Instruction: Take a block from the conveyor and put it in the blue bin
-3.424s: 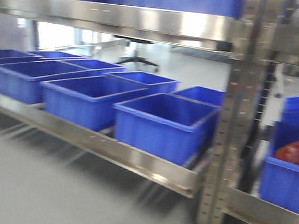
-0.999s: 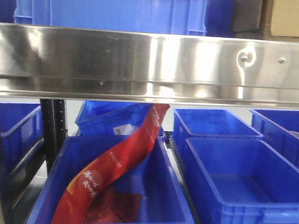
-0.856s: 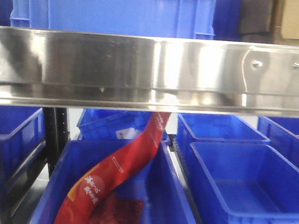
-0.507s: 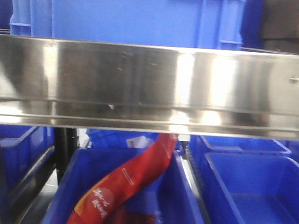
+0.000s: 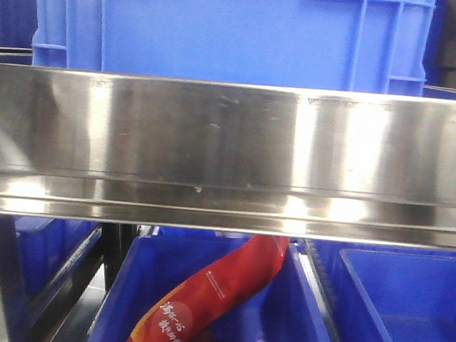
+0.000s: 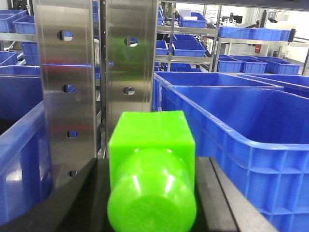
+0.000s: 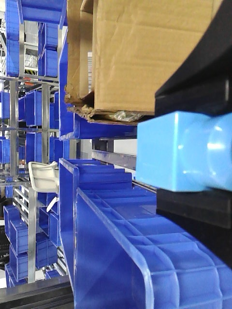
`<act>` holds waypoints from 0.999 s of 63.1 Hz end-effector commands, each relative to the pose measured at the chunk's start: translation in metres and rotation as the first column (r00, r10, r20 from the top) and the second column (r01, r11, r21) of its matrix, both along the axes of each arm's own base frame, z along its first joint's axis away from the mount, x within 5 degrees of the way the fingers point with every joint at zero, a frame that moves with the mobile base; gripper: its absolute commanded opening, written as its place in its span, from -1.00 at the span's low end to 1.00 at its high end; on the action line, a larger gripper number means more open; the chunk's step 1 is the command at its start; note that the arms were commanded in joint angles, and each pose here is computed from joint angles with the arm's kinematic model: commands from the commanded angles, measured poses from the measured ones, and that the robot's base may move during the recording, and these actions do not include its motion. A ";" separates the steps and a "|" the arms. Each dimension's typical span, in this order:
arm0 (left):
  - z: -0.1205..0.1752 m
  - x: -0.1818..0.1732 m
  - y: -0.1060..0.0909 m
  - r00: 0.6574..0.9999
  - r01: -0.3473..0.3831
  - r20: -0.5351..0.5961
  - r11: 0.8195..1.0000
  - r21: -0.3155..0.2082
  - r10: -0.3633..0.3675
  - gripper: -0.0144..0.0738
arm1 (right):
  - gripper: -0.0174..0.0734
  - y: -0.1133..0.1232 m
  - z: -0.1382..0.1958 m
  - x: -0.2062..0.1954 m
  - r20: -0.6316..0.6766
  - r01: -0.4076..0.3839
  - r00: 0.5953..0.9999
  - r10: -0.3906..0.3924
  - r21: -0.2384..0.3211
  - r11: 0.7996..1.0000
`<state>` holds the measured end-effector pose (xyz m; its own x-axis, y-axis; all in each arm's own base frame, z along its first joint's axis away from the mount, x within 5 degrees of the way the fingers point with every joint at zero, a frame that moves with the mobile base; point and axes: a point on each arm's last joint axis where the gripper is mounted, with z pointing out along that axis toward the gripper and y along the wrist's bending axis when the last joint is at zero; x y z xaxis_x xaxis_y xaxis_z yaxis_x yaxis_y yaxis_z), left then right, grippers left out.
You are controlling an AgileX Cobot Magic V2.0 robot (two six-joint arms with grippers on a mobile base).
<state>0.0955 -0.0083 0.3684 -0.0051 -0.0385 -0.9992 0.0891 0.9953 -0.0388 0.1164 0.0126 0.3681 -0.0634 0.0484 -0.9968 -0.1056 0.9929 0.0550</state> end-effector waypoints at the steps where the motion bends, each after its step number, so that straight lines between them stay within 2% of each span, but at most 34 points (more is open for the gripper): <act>1: 0.001 -0.001 0.000 1.000 0.002 0.017 1.000 -0.002 -0.002 -0.92 | -0.97 0.000 0.003 -0.001 0.030 0.002 1.000 -0.002 -0.005 1.000; 63: 0.004 -0.001 0.000 0.999 -0.004 0.048 1.000 -0.004 0.004 -0.92 | -0.97 0.000 0.004 -0.001 0.041 0.003 0.999 -0.002 -0.004 1.000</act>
